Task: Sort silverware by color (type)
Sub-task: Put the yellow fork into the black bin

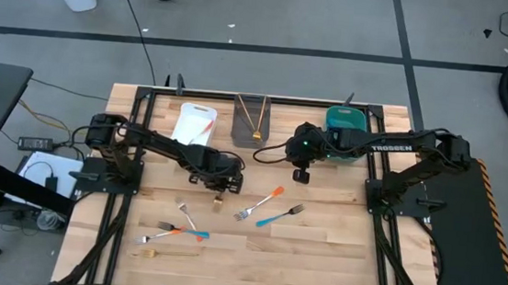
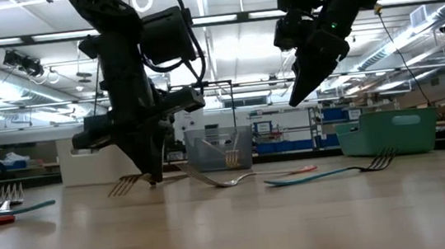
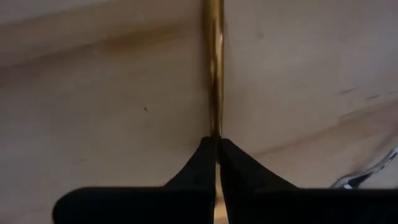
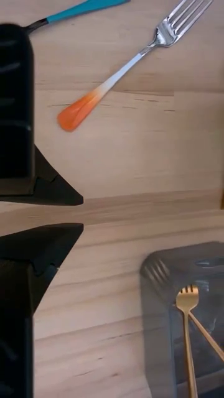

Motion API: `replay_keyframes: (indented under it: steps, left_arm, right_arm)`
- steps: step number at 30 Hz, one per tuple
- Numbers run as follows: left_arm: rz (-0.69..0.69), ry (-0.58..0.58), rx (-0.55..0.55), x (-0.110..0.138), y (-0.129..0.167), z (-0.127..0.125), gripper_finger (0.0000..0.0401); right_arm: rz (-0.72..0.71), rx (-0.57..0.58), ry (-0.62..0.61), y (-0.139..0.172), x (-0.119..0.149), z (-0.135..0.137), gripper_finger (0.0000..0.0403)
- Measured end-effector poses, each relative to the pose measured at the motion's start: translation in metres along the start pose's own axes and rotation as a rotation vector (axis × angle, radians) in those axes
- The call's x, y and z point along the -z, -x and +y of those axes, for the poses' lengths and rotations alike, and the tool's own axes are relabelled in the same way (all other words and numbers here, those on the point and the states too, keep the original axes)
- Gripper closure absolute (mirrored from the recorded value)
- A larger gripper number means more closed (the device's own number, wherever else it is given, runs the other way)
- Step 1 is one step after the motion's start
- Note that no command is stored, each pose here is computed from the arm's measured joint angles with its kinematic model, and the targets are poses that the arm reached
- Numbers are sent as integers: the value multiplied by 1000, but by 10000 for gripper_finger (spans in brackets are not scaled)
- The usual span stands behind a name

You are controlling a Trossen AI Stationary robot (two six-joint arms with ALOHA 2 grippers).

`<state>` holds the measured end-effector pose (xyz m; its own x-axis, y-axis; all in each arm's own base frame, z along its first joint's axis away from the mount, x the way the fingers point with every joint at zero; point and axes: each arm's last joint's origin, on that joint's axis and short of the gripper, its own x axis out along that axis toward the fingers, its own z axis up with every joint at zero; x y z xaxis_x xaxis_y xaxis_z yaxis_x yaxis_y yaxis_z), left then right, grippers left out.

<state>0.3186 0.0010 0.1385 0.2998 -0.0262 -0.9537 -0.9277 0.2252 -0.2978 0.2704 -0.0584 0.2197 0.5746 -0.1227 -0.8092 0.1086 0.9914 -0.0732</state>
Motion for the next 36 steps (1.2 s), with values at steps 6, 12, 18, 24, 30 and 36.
replay_keyframes:
  steps: [6, 12, 18, 24, 30, 36]
  left_arm:
    - [-18, -34, 59, -3, 12, -15, 391]
    - [-18, -51, 71, -4, 14, -18, 391]
    - [-35, -65, 84, -5, 19, -19, 391]
    - [-91, -58, 141, -16, 38, -19, 392]
    - [-169, -40, 272, -35, 61, -22, 392]
    - [-293, -19, 374, -63, 74, -23, 392]
  right_arm:
    - [-1, 0, 0, 0, 0, 0, 336]
    - [-3, 0, 0, 0, 0, 0, 336]
    - [-3, 0, -1, 0, 0, 0, 336]
    - [-2, 0, -1, 0, 0, 0, 336]
    - [-1, 0, -1, 0, 0, 0, 336]
    - [-2, 0, -3, 0, 0, 0, 336]
